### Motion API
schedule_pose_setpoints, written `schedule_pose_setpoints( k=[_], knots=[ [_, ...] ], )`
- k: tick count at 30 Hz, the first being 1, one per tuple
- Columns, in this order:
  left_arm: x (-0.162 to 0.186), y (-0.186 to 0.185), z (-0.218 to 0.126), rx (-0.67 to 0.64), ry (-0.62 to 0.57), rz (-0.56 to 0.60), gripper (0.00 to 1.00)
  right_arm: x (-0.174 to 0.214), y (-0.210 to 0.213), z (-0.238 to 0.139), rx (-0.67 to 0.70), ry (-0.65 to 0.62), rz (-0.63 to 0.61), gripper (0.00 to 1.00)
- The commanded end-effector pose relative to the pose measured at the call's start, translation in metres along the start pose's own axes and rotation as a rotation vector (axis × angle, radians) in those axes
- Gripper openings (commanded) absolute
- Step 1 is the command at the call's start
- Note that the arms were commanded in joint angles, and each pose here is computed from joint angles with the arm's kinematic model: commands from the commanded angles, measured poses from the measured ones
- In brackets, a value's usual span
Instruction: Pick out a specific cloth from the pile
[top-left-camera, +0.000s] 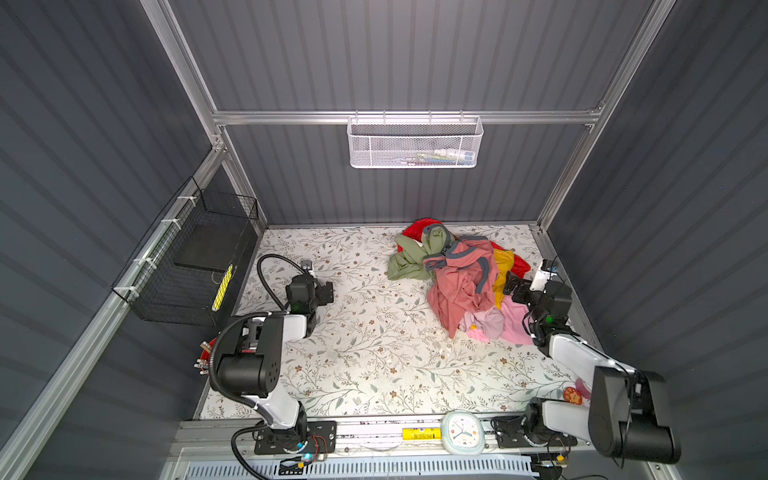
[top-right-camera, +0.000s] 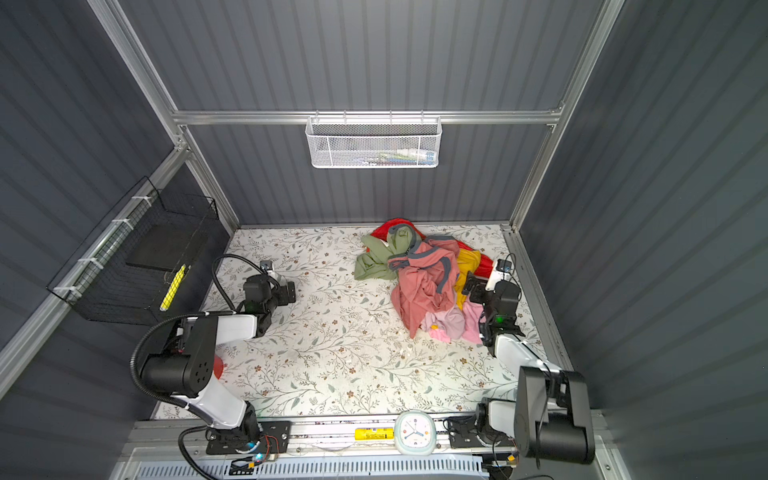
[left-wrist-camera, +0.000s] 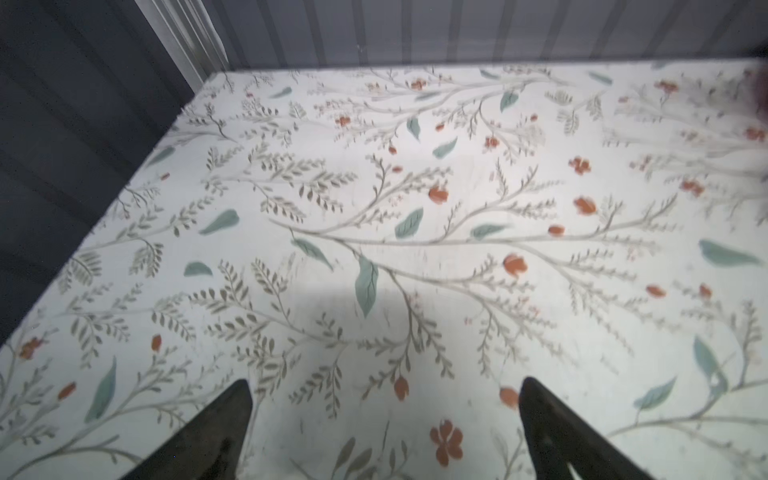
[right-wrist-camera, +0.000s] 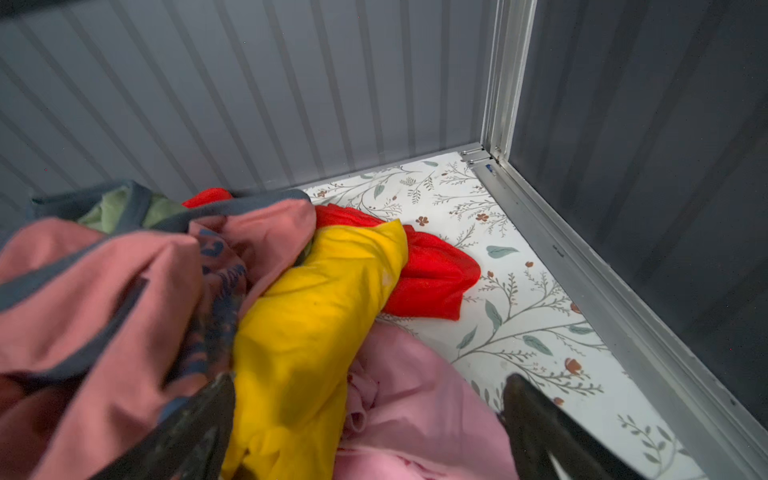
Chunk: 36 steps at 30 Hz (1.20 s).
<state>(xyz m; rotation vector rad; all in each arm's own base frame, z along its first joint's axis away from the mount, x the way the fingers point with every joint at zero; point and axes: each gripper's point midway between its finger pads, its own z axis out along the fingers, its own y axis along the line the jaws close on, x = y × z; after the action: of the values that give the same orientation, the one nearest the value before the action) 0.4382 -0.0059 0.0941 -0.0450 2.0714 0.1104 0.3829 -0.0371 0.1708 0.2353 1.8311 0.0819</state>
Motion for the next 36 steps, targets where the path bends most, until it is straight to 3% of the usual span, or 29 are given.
schedule_pose_setpoints(
  k=[1, 7, 14, 19, 27, 36],
  knots=[
    [-0.003, 0.003, -0.012, -0.005, 0.086, -0.068, 1.0, 0.024, 0.003, -0.014, -0.011, 0.166, 0.13, 0.99],
    [-0.023, -0.004, -0.033, 0.027, 0.053, -0.153, 1.0, 0.016, 0.009, -0.042, -0.033, 0.204, 0.323, 0.99],
    [-0.024, -0.029, -0.058, 0.047, 0.02, -0.12, 1.0, 0.047, 0.01, -0.061, -0.111, 0.353, 0.594, 0.93],
    [-0.024, -0.044, -0.069, 0.072, 0.004, -0.094, 1.0, 0.068, 0.003, -0.067, -0.115, 0.395, 0.709, 0.88],
    [-0.017, -0.044, -0.075, 0.089, 0.003, -0.097, 1.0, 0.086, 0.001, -0.063, -0.117, 0.471, 0.753, 0.76],
    [-0.016, -0.047, -0.079, 0.111, 0.0, -0.114, 1.0, 0.077, 0.004, -0.023, -0.219, 0.488, 0.71, 0.58]
  ],
)
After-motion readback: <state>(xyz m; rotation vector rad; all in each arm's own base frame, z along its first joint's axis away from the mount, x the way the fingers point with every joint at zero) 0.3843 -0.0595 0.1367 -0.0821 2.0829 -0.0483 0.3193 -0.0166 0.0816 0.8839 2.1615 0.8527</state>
